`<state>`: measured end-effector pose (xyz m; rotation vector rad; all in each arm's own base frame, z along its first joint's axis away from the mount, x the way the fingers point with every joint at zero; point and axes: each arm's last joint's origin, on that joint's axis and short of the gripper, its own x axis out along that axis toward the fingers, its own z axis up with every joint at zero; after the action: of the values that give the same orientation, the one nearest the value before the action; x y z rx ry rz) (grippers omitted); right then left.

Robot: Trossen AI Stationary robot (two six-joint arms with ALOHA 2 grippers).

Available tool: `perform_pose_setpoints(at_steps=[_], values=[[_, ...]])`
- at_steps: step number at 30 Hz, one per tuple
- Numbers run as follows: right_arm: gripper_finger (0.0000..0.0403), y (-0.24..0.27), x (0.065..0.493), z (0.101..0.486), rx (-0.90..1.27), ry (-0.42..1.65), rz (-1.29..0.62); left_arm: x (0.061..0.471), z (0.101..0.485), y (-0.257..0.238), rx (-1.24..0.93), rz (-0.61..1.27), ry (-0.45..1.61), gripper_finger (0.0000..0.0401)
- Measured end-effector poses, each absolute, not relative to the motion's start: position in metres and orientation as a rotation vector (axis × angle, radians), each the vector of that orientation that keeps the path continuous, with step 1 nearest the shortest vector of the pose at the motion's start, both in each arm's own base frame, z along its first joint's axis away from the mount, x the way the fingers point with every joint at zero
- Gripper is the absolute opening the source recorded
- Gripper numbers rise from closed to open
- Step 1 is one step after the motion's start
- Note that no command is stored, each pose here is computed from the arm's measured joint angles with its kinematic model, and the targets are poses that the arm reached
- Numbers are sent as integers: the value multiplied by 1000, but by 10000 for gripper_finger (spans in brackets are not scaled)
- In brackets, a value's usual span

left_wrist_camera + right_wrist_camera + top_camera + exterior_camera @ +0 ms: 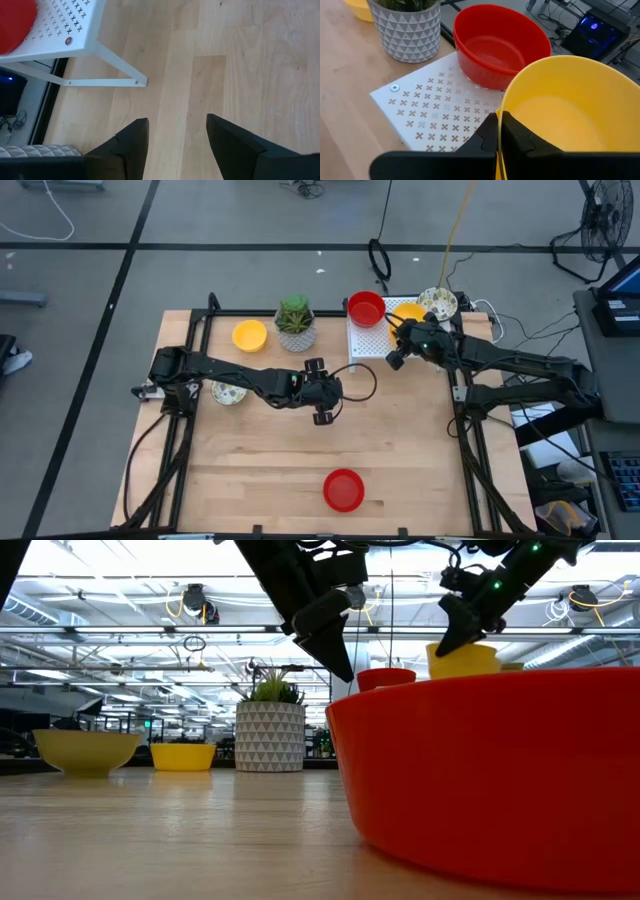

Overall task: Pick & Place Mini bowls
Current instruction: Stack the yellow bowl on top of the other yellow bowls on the shelf

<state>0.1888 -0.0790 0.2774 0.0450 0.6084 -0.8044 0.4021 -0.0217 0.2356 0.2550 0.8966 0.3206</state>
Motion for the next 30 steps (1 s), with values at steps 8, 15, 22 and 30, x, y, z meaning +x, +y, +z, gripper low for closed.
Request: perform_pose_setpoints(at_steps=[8,15,22,30], values=[[2,-79,190,276,45,614,-802,402,235,-22,257,318,898,207],[26,-79,190,276,54,616,-769,402,235,-22,257,317,897,207],[63,-78,191,276,55,620,-724,402,235,-22,256,318,898,207],[117,-74,179,293,-54,542,-695,401,234,-23,254,312,912,201]])
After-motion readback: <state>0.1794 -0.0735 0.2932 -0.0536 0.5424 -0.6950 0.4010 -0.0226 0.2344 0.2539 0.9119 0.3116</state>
